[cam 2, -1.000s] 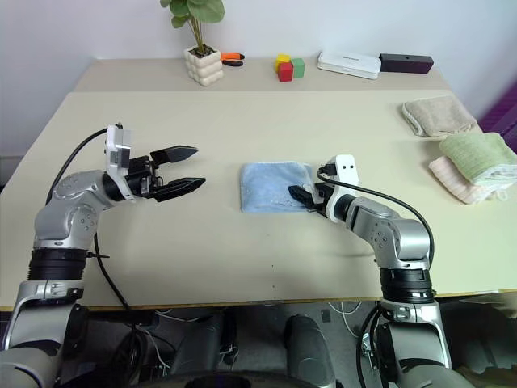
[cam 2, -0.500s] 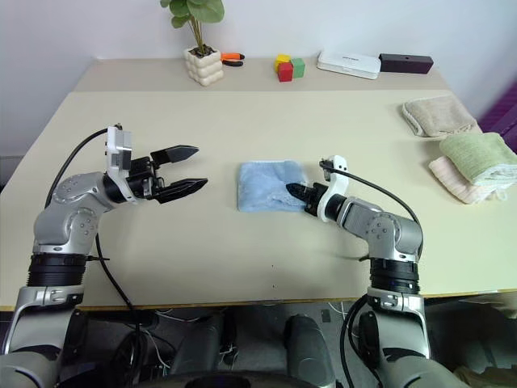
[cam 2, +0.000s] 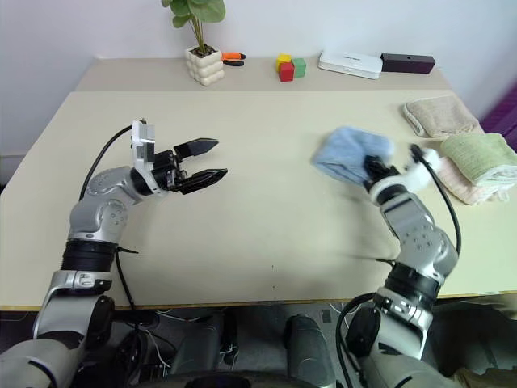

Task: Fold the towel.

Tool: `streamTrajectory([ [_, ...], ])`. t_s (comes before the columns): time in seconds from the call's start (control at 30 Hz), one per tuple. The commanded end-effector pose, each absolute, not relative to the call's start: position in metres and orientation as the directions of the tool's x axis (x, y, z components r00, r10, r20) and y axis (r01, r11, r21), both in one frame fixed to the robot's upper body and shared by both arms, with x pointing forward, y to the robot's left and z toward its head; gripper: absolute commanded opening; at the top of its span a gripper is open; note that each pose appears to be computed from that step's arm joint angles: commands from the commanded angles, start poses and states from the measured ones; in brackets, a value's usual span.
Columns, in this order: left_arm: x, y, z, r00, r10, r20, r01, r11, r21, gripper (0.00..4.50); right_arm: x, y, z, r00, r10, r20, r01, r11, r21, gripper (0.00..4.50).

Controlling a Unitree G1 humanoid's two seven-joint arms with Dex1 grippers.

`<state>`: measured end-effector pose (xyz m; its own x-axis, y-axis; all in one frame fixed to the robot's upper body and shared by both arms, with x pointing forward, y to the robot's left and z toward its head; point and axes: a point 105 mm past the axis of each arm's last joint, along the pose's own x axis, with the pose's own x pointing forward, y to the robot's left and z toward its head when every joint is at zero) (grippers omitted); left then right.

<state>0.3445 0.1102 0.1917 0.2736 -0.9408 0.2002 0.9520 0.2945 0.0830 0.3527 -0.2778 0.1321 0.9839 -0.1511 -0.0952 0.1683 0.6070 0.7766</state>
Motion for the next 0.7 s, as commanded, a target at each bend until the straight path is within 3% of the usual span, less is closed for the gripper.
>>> streamTrajectory([
  [0.03, 0.35, 0.106, 0.198, 0.236, -0.949, 0.207, 0.956, 0.265, 0.126, 4.5, 0.314, -0.306, 0.137, 0.909, -0.411, -0.066, 0.281, 0.488, 0.827, 0.05],
  [0.23, 0.358, 0.096, 0.198, 0.21, -0.954, 0.213, 0.962, 0.24, 0.129, 4.5, 0.301, -0.285, 0.122, 0.886, -0.447, -0.127, 0.331, 0.416, 0.847, 0.05],
  [0.37, 0.357, 0.096, 0.195, 0.2, -0.956, 0.213, 0.965, 0.23, 0.123, 4.5, 0.307, -0.269, 0.112, 0.892, -0.416, -0.179, 0.374, 0.454, 0.809, 0.05],
  [0.5, 0.356, 0.093, 0.194, 0.202, -0.955, 0.218, 0.966, 0.231, 0.118, 4.5, 0.305, -0.277, 0.116, 0.888, -0.43, -0.161, 0.376, 0.478, 0.794, 0.05],
  [0.6, 0.355, 0.093, 0.192, 0.21, -0.952, 0.222, 0.964, 0.24, 0.116, 4.5, 0.29, -0.304, 0.114, 0.823, -0.542, -0.169, 0.459, 0.461, 0.759, 1.05],
  [0.7, 0.356, 0.094, 0.189, 0.223, -0.948, 0.228, 0.962, 0.252, 0.108, 4.5, 0.28, -0.324, 0.122, 0.772, -0.62, -0.137, 0.509, 0.475, 0.718, 2.6],
])
